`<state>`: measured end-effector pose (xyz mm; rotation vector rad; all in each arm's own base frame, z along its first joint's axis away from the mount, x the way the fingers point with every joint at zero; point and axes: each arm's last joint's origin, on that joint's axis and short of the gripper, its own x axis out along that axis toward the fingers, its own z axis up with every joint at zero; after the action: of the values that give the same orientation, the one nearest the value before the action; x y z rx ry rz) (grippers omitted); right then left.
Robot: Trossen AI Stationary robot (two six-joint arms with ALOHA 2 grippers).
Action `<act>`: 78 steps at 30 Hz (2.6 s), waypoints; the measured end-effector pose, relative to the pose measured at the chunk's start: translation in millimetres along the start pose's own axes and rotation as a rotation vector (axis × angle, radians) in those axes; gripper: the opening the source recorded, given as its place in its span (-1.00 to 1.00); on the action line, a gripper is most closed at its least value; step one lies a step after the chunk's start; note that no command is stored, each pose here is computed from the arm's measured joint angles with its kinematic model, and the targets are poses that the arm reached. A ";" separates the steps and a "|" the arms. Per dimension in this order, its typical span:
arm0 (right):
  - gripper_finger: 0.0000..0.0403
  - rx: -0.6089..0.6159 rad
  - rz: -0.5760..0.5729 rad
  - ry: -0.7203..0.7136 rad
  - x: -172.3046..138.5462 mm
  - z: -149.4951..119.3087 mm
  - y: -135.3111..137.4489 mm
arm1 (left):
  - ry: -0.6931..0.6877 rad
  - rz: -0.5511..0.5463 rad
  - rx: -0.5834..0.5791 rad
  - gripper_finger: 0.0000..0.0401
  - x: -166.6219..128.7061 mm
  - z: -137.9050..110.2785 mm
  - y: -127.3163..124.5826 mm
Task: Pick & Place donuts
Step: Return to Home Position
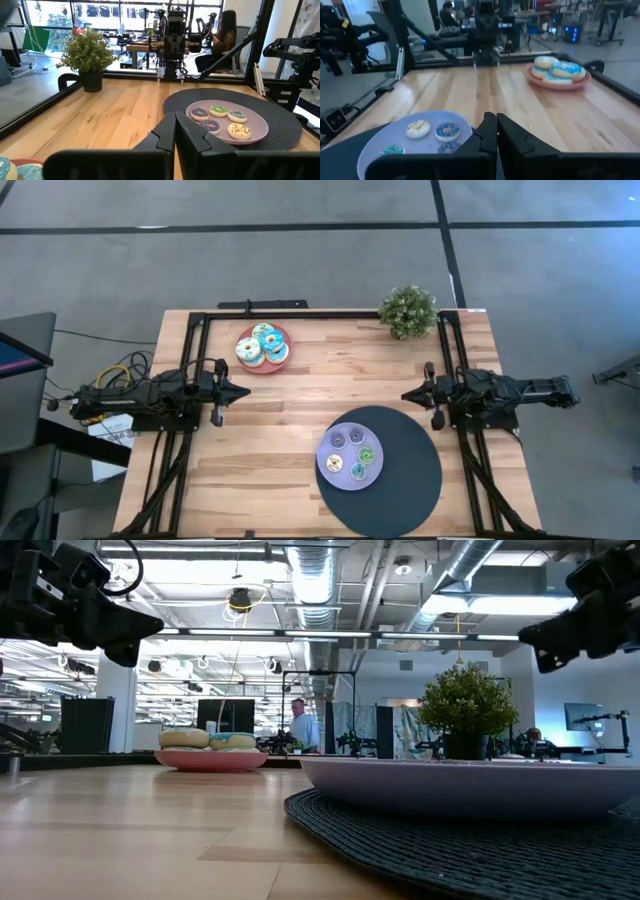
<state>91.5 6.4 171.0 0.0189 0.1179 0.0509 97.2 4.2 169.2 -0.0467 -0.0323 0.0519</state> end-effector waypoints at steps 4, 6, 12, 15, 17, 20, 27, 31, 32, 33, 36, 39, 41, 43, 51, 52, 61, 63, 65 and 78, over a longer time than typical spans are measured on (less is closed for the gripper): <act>-1.00 -0.006 0.005 -0.062 2.6 0.0 0.2 | 0.000 -0.001 0.000 -1.00 0.0 0.0 0.0; -1.00 -0.012 0.014 -0.132 5.8 -2.8 0.5 | 0.000 -0.001 0.001 -1.00 0.0 0.0 0.0; -1.00 -0.018 0.034 -0.141 5.9 -2.6 1.5 | 0.000 -0.001 0.000 -1.00 0.0 0.0 0.0; -1.00 0.003 0.041 -0.124 6.8 -3.9 2.0 | 0.000 -0.001 0.009 -1.00 0.0 0.0 0.0; -1.00 0.001 0.041 -0.115 7.3 -4.5 2.0 | 0.000 -0.001 0.003 -1.00 0.0 0.0 0.0; -1.00 0.002 0.041 -0.115 7.3 -4.5 2.0 | 0.000 -0.001 -0.001 -1.00 0.0 0.0 0.0; -1.00 0.002 0.041 -0.116 7.3 -4.6 2.0 | 0.000 -0.001 -0.002 -1.00 0.0 0.0 0.0; -1.00 0.002 0.041 -0.115 7.3 -4.7 2.0 | 0.000 -0.001 0.005 -1.00 0.0 0.0 0.0; -1.00 0.002 0.041 -0.115 7.3 -4.7 2.0 | 0.000 -0.001 0.005 -1.00 0.0 0.0 0.0; -1.00 0.002 0.041 -0.115 7.3 -4.7 2.0 | 0.000 -0.002 0.003 -1.00 0.0 0.0 0.0; -1.00 0.002 0.041 -0.115 7.3 -4.8 2.0 | 0.001 -0.001 -0.002 -1.00 0.0 0.0 0.0; -1.00 0.002 0.041 -0.114 7.3 -4.9 2.0 | 0.001 -0.002 0.006 -1.00 0.0 0.0 0.0; -1.00 0.002 0.041 -0.114 7.3 -4.9 2.0 | 0.001 -0.001 0.001 -1.00 0.0 0.0 0.0; -1.00 0.002 0.041 -0.114 7.3 -4.9 2.0 | 0.000 -0.002 -0.002 -1.00 0.0 0.0 0.0; -1.00 0.002 0.040 -0.113 7.3 -5.0 2.0 | 0.001 -0.002 0.001 -1.00 0.0 0.0 0.0; -1.00 0.002 0.040 -0.113 7.4 -5.1 2.0 | 0.000 -0.002 0.001 -1.00 0.0 0.0 0.0; -1.00 0.002 0.040 -0.112 7.4 -5.1 2.0 | 0.001 -0.002 0.001 -1.00 0.0 -0.1 -0.1; -1.00 0.002 0.040 -0.112 7.4 -5.1 2.0 | 0.001 -0.001 0.001 -1.00 0.0 -0.1 0.0; -1.00 0.002 0.040 -0.112 7.4 -5.1 2.0 | 0.000 -0.001 0.001 -1.00 0.0 0.0 0.0; -1.00 0.002 0.040 -0.112 7.4 -5.3 2.0 | 0.000 -0.002 0.001 -1.00 0.0 0.0 -0.1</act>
<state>98.1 8.9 165.0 0.0263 0.0056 0.0900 97.2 4.2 169.1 -0.0459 -0.0320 0.0501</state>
